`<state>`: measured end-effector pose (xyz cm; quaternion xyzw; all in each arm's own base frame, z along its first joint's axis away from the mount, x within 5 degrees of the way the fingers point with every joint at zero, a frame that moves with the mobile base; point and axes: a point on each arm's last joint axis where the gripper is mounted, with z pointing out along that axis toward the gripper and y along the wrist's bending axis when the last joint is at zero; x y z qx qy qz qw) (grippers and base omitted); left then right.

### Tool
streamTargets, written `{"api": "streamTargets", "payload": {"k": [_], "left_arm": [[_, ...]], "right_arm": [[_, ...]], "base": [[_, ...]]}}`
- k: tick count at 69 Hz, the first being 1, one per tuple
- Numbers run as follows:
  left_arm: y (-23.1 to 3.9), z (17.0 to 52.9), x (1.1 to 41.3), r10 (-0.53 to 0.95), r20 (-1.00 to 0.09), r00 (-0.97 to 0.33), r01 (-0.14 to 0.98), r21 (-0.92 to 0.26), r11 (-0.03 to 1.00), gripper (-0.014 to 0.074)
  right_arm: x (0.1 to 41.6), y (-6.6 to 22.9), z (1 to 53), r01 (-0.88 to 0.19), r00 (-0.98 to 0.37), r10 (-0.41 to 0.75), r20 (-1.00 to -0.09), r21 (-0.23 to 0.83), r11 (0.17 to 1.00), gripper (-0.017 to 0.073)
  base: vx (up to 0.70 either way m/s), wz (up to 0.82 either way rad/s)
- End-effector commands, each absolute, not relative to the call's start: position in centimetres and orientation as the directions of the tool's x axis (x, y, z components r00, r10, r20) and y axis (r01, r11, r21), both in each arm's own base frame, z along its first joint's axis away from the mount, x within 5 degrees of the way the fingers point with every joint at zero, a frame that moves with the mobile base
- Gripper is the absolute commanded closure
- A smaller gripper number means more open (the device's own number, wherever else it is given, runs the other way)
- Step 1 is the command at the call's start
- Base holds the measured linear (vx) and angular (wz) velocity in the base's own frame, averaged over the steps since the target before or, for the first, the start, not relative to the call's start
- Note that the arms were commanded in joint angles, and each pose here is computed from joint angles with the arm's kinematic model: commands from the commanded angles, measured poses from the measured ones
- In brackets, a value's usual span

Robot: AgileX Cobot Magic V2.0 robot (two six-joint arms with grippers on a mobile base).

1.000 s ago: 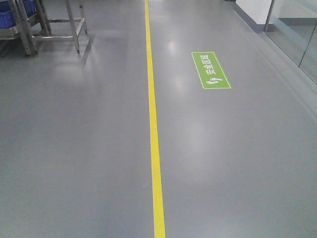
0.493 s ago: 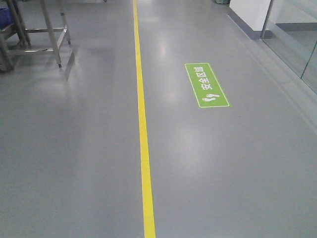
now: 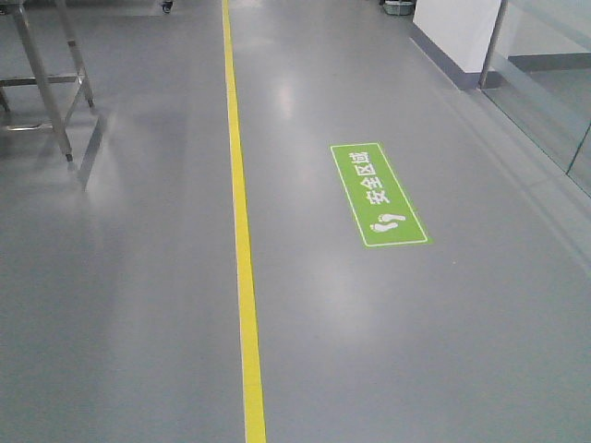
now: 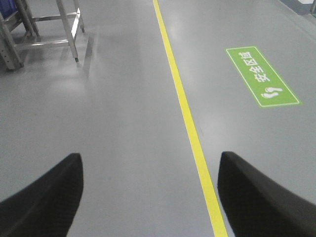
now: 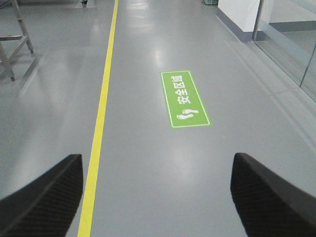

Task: Move and align brake pads A on conveyor
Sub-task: 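Drive along the yellow line away from the conveyor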

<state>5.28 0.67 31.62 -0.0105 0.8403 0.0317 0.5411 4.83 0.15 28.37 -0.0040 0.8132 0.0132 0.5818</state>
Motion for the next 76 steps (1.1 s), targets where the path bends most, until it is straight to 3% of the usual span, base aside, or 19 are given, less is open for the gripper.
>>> {"api": "streamTargets", "payload": {"k": [1, 76], "left_arm": [[0.62, 32.88, 5.54, 0.021, -0.939, -0.342, -0.048, 0.04, 0.998, 0.0052], [0.62, 32.88, 5.54, 0.021, -0.939, -0.342, -0.048, 0.04, 0.998, 0.0052]], "right_arm": [[5.02, 0.12, 29.74, -0.024, -0.241, -0.006, -0.97, 0.0, 1.0, -0.0016], [5.02, 0.12, 29.75, -0.024, -0.24, -0.006, -0.971, 0.0, 1.0, -0.0016]], "base": [[0.73, -0.02], [0.79, 0.08]]}}
